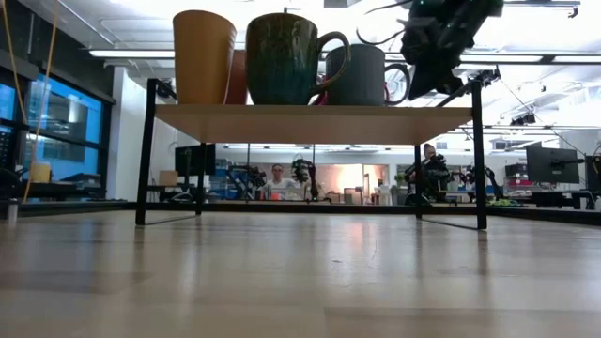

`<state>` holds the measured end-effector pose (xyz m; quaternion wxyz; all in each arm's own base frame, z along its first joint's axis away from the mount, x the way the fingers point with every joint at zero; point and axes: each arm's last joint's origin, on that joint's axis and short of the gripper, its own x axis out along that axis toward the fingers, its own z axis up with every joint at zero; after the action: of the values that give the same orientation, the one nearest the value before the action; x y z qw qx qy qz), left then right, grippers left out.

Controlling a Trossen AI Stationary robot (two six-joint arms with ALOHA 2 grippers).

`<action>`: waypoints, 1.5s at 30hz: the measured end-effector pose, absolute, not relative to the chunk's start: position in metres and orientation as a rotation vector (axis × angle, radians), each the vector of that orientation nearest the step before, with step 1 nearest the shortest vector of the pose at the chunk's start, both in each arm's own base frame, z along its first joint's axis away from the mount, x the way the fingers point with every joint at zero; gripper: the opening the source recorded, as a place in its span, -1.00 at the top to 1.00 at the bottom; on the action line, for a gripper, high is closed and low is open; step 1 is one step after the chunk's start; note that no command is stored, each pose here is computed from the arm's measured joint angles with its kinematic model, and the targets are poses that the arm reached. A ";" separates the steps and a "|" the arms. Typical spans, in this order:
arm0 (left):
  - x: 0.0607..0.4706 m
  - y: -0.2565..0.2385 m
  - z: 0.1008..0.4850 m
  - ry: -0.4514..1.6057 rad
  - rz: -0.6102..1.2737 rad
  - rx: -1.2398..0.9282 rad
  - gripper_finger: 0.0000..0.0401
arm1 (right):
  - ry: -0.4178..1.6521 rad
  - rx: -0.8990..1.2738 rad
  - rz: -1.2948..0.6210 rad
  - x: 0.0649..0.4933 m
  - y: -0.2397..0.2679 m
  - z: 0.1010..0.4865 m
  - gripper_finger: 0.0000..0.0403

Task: Stack small to large cups/mugs on shelf
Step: Adjust the transparent mug, then put the transparent mug on the shelf

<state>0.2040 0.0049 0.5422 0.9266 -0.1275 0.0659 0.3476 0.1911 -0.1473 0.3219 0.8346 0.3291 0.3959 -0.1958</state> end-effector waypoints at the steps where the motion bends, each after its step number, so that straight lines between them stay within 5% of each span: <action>1: 0.204 0.005 0.542 0.135 0.713 -0.261 -0.11 | 0.846 0.697 -0.411 0.191 -0.146 0.322 1.00; 19: 0.204 0.005 0.542 0.134 0.713 -0.262 -0.11 | 0.709 0.562 -0.558 0.179 -0.153 0.340 1.00; 45: 0.204 0.005 0.542 0.133 0.713 -0.264 -0.11 | 0.754 0.634 -0.464 0.179 -0.161 0.330 1.00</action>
<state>0.2040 0.0049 0.5424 0.9265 -0.1286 0.0646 0.3477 0.1787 -0.1612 0.3302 0.8554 0.3013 0.3587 -0.2209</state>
